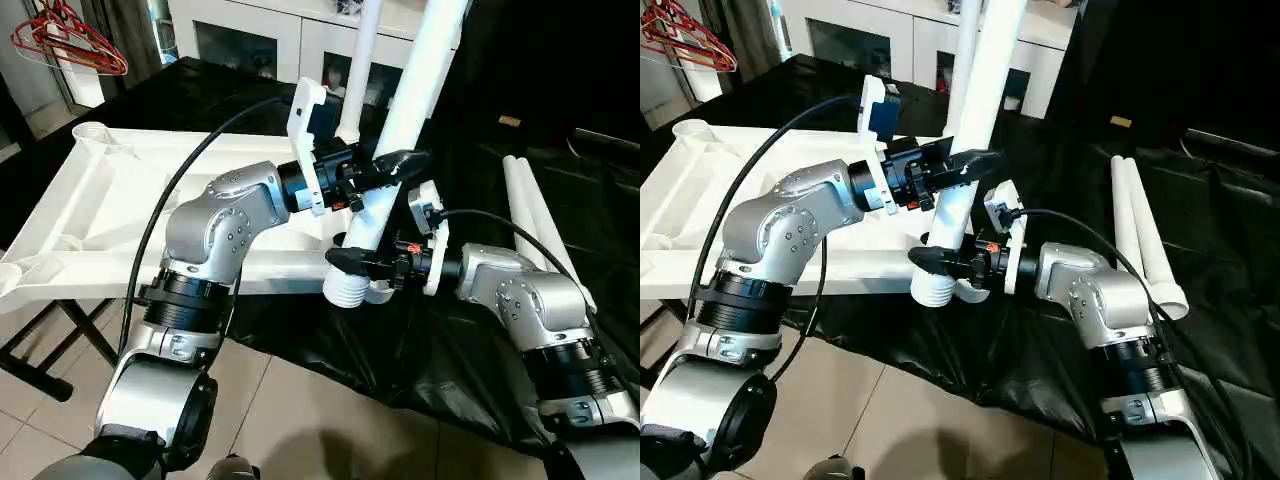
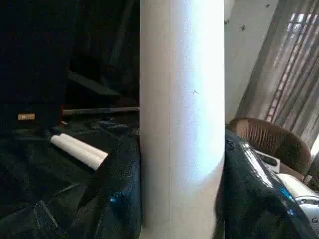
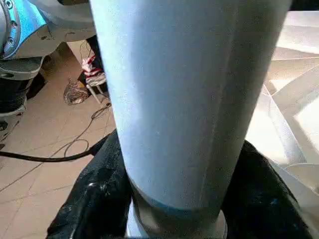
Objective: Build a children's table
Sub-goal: Insert table leg to table base
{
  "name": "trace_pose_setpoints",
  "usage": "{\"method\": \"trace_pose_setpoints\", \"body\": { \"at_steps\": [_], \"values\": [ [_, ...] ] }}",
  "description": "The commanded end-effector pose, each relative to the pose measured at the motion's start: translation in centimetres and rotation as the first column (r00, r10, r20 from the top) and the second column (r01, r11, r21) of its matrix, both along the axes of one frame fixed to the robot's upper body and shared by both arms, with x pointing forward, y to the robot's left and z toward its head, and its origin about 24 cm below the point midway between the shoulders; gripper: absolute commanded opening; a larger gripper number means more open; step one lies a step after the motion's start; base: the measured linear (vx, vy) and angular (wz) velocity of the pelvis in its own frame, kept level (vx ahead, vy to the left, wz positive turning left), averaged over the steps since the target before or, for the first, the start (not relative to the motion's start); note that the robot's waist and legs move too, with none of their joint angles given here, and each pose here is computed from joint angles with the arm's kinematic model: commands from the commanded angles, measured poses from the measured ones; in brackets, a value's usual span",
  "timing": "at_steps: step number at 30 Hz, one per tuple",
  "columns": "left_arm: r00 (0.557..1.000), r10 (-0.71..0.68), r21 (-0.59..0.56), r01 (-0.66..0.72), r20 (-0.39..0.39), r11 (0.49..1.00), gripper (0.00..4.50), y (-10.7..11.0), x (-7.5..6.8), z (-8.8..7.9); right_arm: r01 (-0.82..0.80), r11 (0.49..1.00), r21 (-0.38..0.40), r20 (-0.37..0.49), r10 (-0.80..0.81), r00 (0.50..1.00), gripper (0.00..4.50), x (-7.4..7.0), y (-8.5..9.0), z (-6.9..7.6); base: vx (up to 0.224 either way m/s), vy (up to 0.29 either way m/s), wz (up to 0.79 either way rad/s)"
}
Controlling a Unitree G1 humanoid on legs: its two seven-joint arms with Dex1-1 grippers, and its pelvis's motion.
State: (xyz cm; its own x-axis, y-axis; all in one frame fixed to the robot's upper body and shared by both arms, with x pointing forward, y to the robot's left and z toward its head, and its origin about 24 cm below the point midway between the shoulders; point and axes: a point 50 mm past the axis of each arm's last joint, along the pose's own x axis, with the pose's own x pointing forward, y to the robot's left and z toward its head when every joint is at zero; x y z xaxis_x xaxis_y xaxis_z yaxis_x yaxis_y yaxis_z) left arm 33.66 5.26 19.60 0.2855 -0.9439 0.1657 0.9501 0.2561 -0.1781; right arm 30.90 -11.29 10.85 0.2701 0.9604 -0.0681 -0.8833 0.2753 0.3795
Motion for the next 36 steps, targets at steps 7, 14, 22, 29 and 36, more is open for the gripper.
{"method": "trace_pose_setpoints", "body": {
  "at_steps": [7,14,22,29,36],
  "values": [
    [0.992,0.054,-0.071,-0.046,0.111,0.996,2.58,-0.3,0.1,2.1,0.099,0.993,0.061,0.049,-0.102,0.994,1.94,0.5,-0.3,0.4,0.0,0.0,0.0],
    [0.95,0.212,-0.137,-0.184,0.23,0.973,2.58,0.2,0.3,3.0,0.285,0.952,0.117,0.07,-0.294,0.953,1.91,1.3,-0.7,0.4,0.0,0.0,0.0],
    [0.957,0.121,0.21,-0.179,0.264,0.961,2.58,1.9,0.3,-2.5,0.556,0.831,0.023,0.167,-0.552,0.817,1.91,2.2,-3.7,-0.9,0.0,0.0,0.0],
    [0.965,-0.072,0.499,-0.065,0.251,0.864,2.58,2.8,-0.5,-8.4,0.582,0.811,-0.062,0.216,-0.558,0.801,1.91,1.8,-5.2,-2.0,0.0,0.0,0.0],
    [0.982,-0.115,0.618,-0.003,0.151,0.786,2.58,4.5,-0.2,-12.0,0.55,0.833,-0.058,0.221,-0.526,0.821,1.91,1.3,-4.9,-1.9,0.0,0.0,0.0]
  ]
}}
